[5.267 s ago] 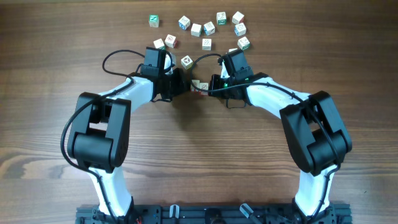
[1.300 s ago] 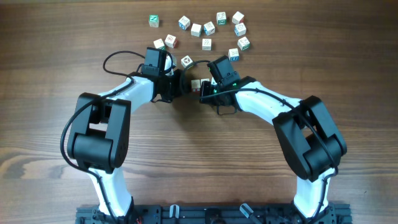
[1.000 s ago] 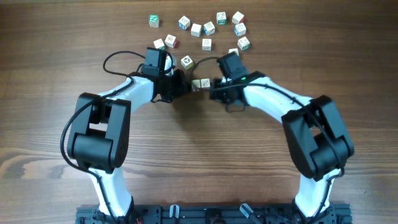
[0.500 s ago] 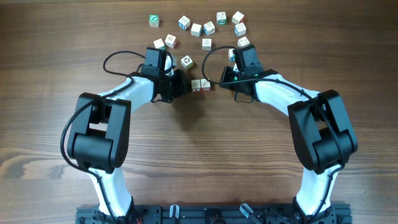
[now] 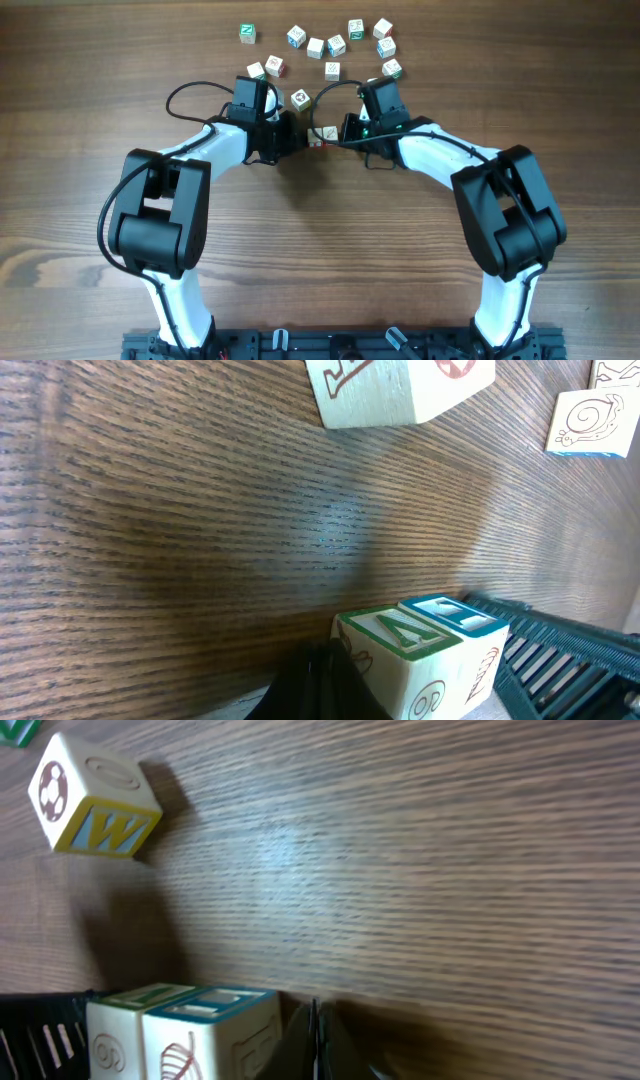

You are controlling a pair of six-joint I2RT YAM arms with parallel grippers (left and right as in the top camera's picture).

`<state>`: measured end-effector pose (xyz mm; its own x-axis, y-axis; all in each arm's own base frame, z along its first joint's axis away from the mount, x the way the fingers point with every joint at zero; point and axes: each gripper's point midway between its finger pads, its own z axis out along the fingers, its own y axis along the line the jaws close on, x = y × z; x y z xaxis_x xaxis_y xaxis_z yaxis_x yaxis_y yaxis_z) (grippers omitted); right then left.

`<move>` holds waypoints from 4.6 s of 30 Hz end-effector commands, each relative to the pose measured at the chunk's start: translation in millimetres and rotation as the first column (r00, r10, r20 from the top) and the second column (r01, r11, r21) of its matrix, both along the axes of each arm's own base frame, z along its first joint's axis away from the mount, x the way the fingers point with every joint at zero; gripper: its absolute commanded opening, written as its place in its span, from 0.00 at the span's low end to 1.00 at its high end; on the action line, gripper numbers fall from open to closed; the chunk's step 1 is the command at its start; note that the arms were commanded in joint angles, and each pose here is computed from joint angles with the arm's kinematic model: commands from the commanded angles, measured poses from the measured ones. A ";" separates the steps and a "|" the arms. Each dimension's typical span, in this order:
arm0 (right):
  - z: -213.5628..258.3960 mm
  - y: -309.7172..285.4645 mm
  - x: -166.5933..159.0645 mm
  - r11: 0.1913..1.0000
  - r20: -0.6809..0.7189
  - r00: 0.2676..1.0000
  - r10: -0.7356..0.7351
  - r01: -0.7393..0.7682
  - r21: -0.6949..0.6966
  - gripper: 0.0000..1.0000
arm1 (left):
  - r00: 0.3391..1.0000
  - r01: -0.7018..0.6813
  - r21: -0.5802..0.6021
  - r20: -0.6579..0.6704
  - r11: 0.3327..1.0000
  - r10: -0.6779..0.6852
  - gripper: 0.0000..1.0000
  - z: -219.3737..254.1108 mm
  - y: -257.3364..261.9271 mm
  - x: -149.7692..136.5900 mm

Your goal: Form a horizontal line

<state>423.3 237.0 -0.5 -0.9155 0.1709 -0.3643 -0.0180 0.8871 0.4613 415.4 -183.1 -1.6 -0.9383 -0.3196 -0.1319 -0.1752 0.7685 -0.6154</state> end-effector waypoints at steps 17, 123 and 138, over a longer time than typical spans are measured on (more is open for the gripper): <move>-21.6 18.0 -29.5 0.997 -0.087 0.993 0.080 -0.078 0.023 0.04 | 0.999 0.001 0.055 -0.032 0.998 0.001 0.04 -19.9 6.1 -9.8; 22.6 35.6 12.0 0.976 0.038 0.982 0.186 -0.189 0.104 0.04 | 1.000 -0.004 0.065 -0.031 0.998 0.006 0.04 -20.7 7.6 -9.2; 15.9 -20.3 15.0 1.000 -0.090 0.996 -0.005 0.007 0.025 0.04 | 0.999 -0.004 0.066 -0.035 0.998 0.006 0.04 -21.2 7.8 -10.2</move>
<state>440.8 217.9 14.0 -0.9462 0.1693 -0.2758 -0.0004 0.8516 0.5241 416.2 -182.7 -1.6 -0.9372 -0.3214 -0.1359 -0.1750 0.7699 -0.6138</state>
